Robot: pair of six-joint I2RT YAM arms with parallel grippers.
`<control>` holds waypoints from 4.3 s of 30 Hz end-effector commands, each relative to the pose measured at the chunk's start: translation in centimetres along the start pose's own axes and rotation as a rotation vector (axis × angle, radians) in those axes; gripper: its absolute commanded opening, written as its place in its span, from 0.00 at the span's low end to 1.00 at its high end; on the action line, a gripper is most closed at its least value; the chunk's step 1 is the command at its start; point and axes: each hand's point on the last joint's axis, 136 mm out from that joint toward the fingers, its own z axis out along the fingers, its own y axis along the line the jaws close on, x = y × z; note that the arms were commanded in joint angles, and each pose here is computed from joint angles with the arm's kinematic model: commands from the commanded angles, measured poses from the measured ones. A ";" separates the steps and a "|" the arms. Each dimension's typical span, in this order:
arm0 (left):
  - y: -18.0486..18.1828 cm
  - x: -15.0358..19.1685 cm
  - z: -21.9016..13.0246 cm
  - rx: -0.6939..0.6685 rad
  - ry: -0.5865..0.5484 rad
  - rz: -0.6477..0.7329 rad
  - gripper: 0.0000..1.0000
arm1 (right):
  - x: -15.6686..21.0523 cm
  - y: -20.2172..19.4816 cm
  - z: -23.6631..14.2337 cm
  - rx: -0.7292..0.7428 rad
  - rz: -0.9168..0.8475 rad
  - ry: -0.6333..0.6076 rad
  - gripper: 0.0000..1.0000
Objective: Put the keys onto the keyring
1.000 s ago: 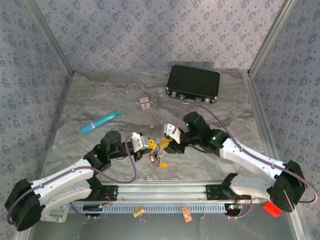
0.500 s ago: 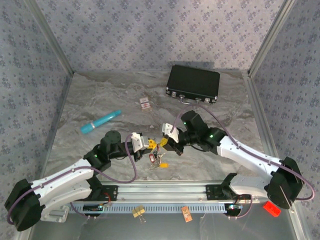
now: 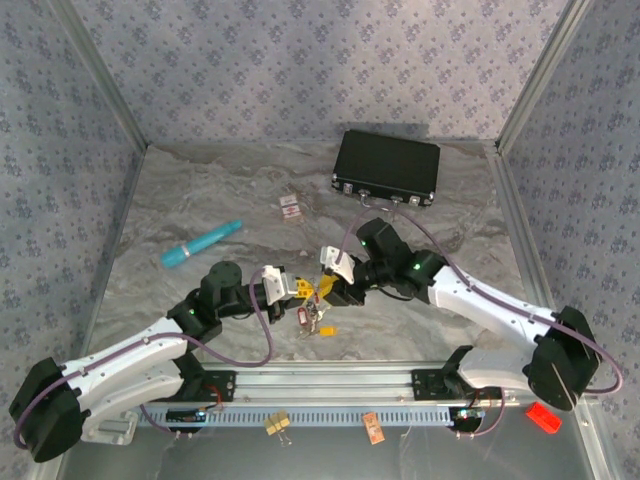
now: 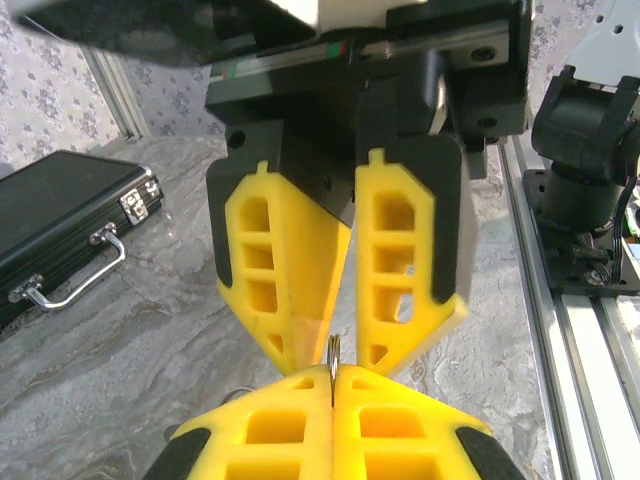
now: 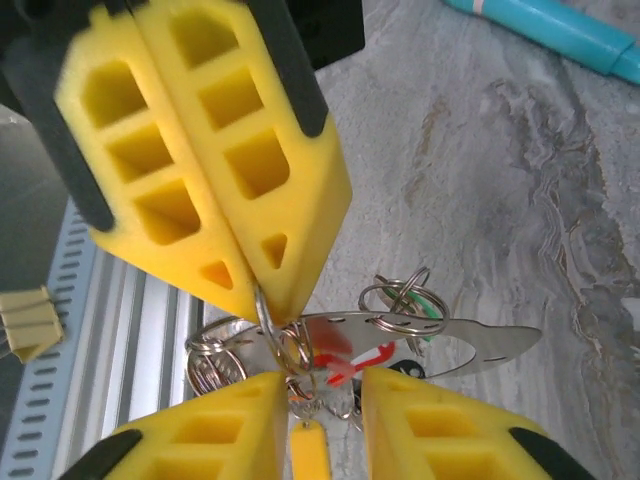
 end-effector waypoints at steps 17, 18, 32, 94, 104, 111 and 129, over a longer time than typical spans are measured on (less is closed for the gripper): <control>0.0 -1.7 0.1 0.002 -0.107 -0.024 0.00 | -2.4 0.2 -2.4 0.106 -0.095 -0.222 0.33; 0.0 -1.8 0.1 0.001 -0.110 -0.025 0.00 | -2.4 0.3 -2.3 0.102 -0.097 -0.225 0.33; -0.2 -2.0 0.1 0.011 -0.122 -0.033 0.00 | -2.4 0.4 -0.9 0.061 -0.095 -0.209 0.28; 0.4 -1.5 0.1 -0.022 -0.059 -0.023 0.00 | -2.3 0.1 -2.9 0.130 -0.097 -0.084 0.35; 0.7 -1.8 -0.1 -0.042 -0.088 -0.038 0.00 | -1.0 -0.7 -3.9 0.189 -0.024 -0.122 0.35; 0.9 -1.9 -0.1 -0.051 -0.103 -0.050 0.00 | -0.2 -1.3 -4.5 0.224 0.004 -0.149 0.34; 0.6 -2.0 -0.1 -0.039 -0.116 -0.050 0.00 | -1.9 0.0 -2.5 0.079 -0.008 -0.178 0.34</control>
